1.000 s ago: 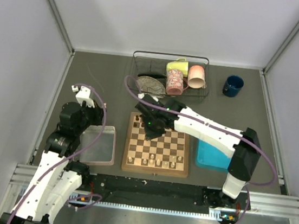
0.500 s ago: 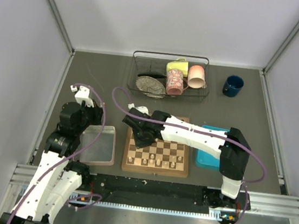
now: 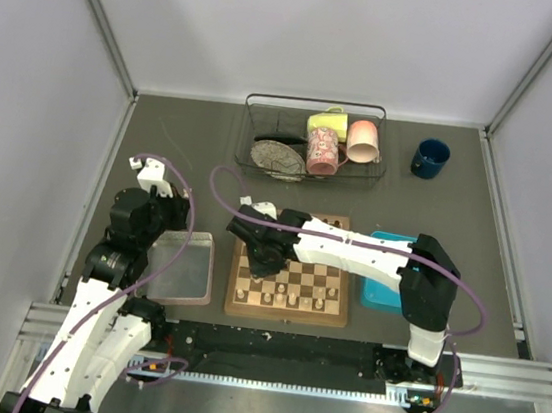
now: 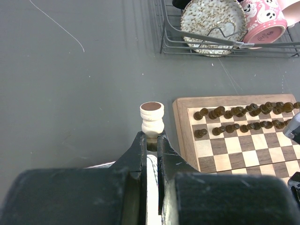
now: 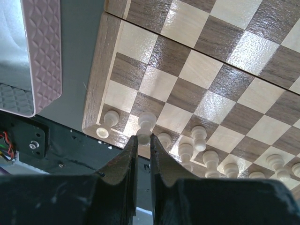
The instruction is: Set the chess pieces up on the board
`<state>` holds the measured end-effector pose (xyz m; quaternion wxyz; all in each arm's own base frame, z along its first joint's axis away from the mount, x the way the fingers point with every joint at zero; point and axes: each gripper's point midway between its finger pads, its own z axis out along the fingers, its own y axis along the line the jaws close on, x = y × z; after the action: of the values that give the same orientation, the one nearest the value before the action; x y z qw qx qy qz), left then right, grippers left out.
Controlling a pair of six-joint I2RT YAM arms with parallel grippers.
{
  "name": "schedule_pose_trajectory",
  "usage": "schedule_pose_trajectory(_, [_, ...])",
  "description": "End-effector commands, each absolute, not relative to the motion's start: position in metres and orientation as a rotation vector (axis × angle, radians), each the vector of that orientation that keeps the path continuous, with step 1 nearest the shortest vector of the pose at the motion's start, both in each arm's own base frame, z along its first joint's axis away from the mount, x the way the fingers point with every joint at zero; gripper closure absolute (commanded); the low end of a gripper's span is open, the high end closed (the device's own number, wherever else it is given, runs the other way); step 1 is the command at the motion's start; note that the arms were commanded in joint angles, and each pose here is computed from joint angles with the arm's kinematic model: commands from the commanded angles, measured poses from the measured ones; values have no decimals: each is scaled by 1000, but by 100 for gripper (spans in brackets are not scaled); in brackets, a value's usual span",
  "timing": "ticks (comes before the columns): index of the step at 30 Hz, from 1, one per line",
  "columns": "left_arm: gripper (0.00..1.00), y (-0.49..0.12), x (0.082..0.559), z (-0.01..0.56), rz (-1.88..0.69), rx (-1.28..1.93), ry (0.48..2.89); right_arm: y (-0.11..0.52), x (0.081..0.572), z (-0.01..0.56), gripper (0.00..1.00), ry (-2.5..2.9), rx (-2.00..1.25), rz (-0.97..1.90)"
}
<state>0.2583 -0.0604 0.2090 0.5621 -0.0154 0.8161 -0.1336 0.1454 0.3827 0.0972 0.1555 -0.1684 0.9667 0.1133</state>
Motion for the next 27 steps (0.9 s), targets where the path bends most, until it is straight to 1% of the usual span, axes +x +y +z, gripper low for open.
schedule_pose_trajectory(1, [100, -57, 262, 216, -302, -56, 1900, 391, 140, 89, 100, 2773, -476, 337])
schedule_pose_trajectory(27, [100, -55, 262, 215, -293, -59, 1902, 392, 134, 73, 100, 2801, -491, 330])
